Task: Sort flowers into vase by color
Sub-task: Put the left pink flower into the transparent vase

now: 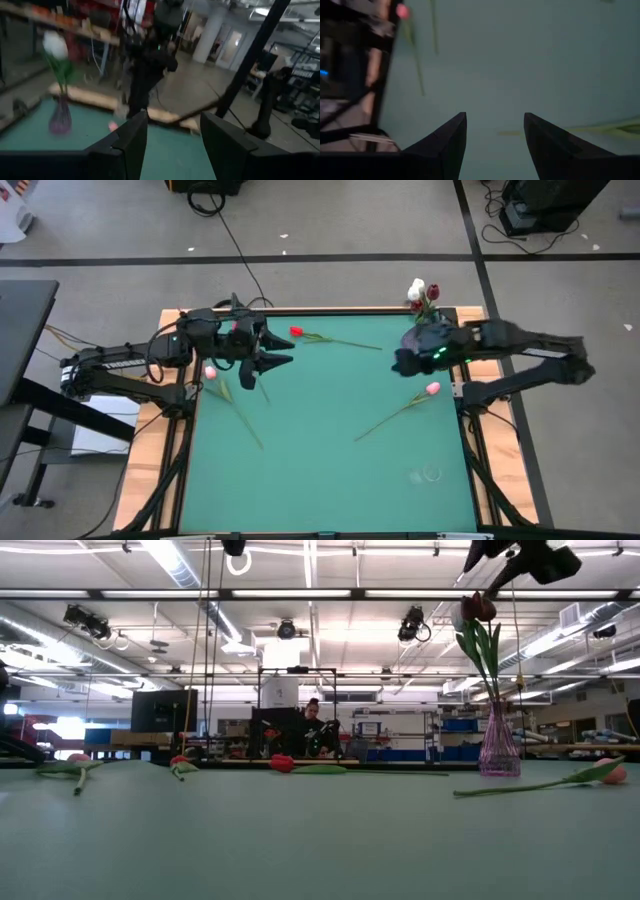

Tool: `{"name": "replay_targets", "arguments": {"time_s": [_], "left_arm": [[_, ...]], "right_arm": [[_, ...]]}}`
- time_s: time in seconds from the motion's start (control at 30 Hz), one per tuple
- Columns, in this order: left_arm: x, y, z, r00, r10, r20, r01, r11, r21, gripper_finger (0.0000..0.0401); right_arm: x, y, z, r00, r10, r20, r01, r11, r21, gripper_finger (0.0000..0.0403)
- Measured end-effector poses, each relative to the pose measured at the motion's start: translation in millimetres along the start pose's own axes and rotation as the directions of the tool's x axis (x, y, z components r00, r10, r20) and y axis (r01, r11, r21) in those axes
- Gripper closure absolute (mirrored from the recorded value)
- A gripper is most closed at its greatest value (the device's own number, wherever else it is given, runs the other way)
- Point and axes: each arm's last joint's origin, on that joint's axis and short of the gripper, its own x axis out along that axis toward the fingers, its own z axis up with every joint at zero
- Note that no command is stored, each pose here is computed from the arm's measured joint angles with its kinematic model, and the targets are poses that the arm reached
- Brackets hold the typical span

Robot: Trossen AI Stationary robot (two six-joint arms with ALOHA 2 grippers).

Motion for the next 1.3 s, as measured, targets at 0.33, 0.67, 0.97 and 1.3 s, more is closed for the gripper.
{"name": "replay_targets", "arguments": {"time_s": [0.33, 0.67, 0.97, 1.3], "left_arm": [[-14, 22, -57, 0.775, 0.362, -0.518, -0.548, 0.793, -0.266, 0.0211], [-40, 29, -154, 0.453, 0.455, -0.767, -0.891, 0.260, -0.373, 0.0212], [-63, 37, -206, 0.278, 0.519, -0.808, -0.906, -0.139, -0.401, 0.0212], [-75, 38, -215, 0.172, 0.471, -0.865, -0.875, -0.330, -0.354, 0.0227]], "right_arm": [[55, 20, -16, 0.980, -0.156, -0.123, 0.151, 0.987, -0.047, 0.0198], [49, 18, -19, 0.961, -0.122, -0.248, 0.086, 0.985, -0.152, 0.0198], [27, 7, -20, 0.961, -0.124, -0.247, 0.043, 0.949, -0.311, 0.0198], [7, -14, -17, 0.948, -0.199, -0.248, 0.071, 0.892, -0.447, 0.0198]]}}
